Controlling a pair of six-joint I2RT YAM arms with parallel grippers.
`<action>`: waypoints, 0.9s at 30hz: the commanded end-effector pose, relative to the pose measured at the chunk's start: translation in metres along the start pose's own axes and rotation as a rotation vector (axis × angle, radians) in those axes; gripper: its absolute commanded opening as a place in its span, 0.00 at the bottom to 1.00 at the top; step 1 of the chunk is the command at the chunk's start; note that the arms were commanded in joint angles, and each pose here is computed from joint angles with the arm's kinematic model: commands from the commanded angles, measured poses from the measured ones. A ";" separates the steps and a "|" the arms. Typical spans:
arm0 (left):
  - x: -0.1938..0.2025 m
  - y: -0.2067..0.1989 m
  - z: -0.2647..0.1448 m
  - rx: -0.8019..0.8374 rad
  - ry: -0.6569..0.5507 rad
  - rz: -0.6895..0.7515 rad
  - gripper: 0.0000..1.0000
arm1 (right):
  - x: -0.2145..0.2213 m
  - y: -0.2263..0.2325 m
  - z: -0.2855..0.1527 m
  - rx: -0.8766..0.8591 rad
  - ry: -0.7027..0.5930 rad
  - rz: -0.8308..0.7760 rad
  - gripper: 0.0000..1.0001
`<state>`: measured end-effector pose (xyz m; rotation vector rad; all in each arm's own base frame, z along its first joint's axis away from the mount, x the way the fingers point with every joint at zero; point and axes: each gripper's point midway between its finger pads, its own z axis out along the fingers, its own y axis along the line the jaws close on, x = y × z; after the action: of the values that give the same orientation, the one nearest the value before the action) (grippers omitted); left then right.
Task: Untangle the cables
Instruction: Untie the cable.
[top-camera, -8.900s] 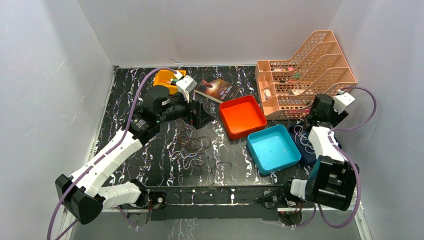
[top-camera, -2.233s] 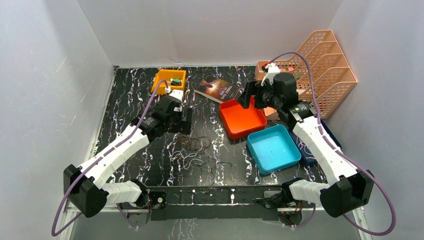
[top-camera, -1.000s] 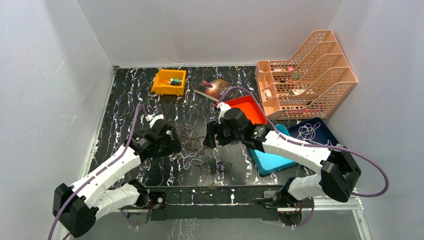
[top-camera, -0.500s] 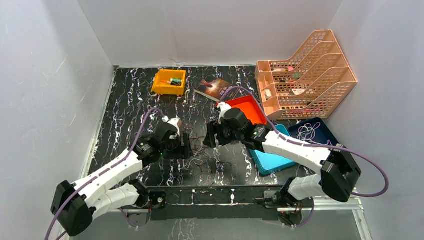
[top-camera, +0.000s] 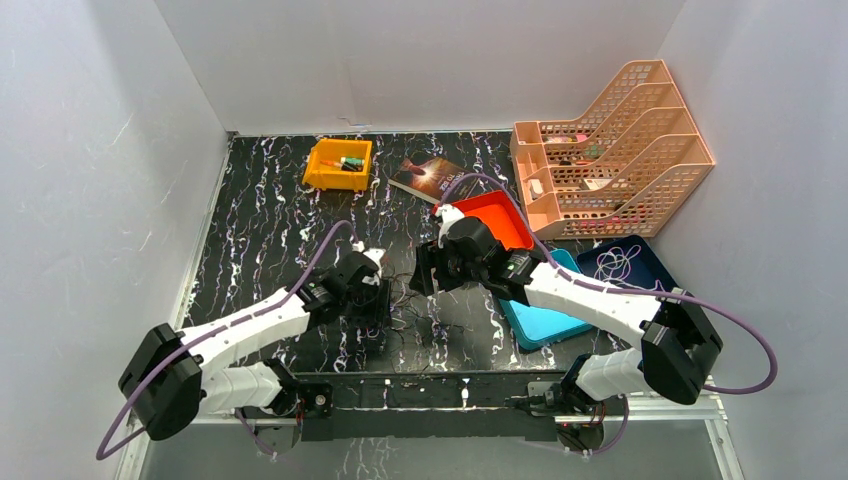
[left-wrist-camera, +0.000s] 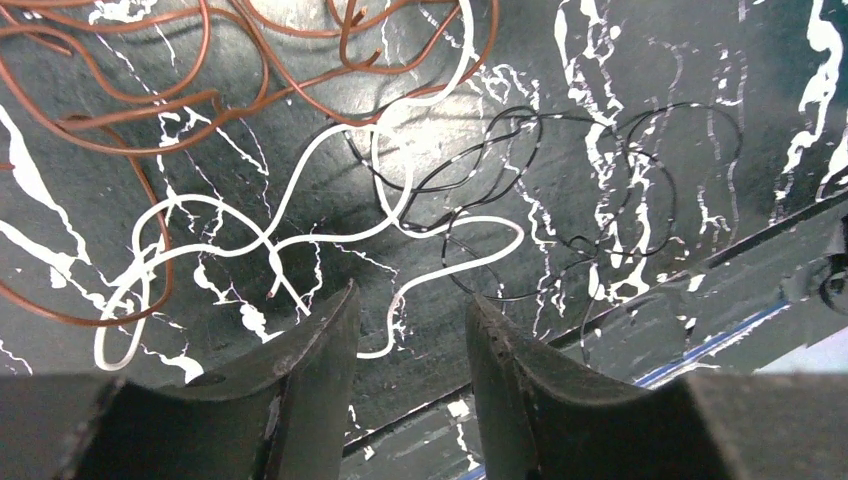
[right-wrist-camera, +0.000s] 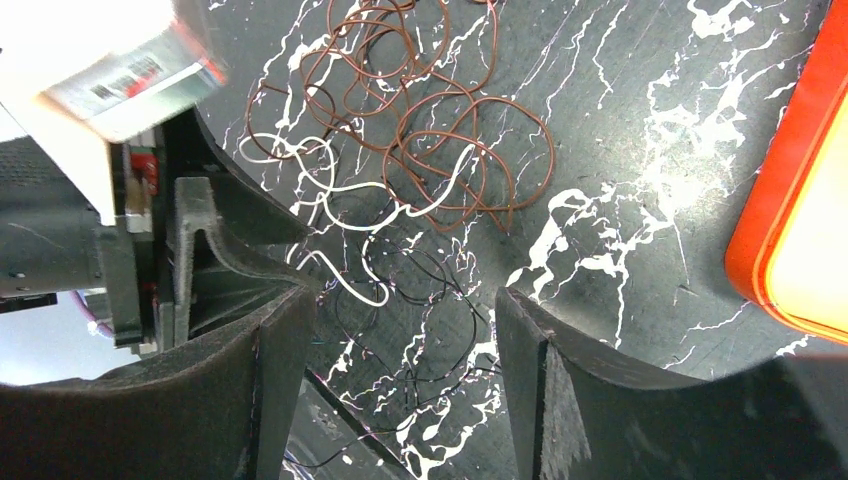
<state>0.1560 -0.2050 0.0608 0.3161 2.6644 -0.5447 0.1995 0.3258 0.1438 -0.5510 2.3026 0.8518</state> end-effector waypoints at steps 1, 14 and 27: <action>0.012 0.002 0.007 -0.001 0.041 0.013 0.39 | -0.007 0.005 -0.001 -0.012 -0.037 0.005 0.73; 0.009 0.006 0.019 -0.044 0.050 0.017 0.13 | -0.009 0.003 -0.005 -0.002 -0.041 0.006 0.73; -0.053 -0.012 -0.041 -0.065 -0.139 0.014 0.00 | -0.034 0.000 -0.028 0.018 -0.194 -0.053 0.81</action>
<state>0.1641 -0.2033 0.0604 0.3116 2.6914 -0.4484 0.1990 0.3142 0.1456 -0.5110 2.2870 0.8254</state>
